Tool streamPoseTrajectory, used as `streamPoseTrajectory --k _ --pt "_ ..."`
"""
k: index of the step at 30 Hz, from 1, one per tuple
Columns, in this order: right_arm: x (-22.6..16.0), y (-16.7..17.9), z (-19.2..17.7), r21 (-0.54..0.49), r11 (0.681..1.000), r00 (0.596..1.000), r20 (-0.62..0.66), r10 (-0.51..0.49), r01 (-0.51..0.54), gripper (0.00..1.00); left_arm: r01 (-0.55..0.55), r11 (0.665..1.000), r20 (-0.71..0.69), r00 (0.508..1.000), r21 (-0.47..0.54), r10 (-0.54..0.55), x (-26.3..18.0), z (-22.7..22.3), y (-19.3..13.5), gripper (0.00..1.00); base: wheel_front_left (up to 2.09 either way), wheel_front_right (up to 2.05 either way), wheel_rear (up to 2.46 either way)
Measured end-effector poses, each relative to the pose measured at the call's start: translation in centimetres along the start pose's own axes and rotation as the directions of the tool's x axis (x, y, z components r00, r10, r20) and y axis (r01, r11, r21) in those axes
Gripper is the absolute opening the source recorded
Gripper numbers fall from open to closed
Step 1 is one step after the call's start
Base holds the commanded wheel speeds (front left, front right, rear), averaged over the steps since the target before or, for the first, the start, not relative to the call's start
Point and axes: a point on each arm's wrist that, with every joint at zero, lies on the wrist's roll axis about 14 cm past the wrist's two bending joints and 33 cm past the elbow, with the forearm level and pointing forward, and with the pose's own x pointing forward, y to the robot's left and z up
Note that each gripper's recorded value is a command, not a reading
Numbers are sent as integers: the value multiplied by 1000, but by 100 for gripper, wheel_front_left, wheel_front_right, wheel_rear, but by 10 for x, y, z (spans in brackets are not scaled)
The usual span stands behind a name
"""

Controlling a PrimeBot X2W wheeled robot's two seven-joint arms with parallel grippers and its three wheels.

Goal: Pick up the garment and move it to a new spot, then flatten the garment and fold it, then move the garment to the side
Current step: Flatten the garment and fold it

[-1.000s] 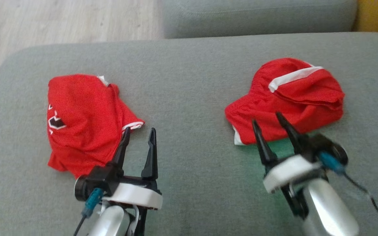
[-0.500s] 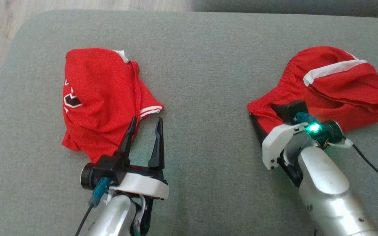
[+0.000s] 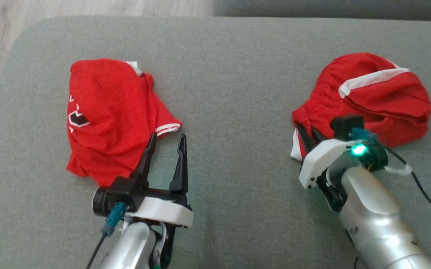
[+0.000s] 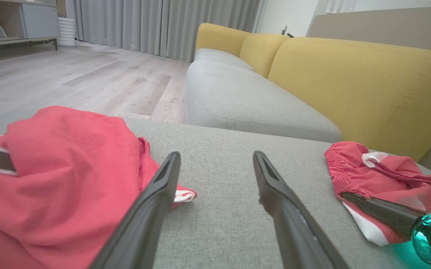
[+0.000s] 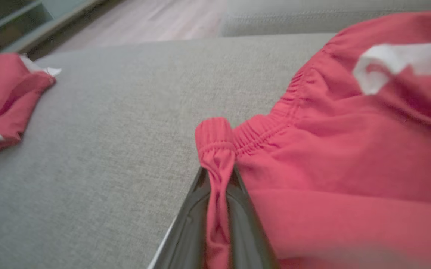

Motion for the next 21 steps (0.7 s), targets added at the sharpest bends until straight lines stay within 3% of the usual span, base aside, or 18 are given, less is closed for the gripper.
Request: streamPoseTrajectory --k 7,10,11,13,21 --pt "-23 -23 42 175 982 968 230 -104 64 0 39 999 36 999 3 -39 -1 12 -14 100 0 0 0" --pt "-41 -48 72 267 958 922 335 -195 106 0 51 999 46 998 2 -51 -4 15 -19 100 0 0 0" --pt "-63 -71 106 329 936 852 447 -273 127 0 61 998 38 997 -2 -61 -8 12 -24 100 0 0 0" --pt "-91 -94 134 374 915 772 535 -344 149 0 73 997 31 997 -5 -73 -12 9 -29 100 0 0 0" --pt "-211 -165 176 453 834 457 698 -551 314 0 131 991 48 990 -2 -131 -16 15 -50 100 0 0 0"
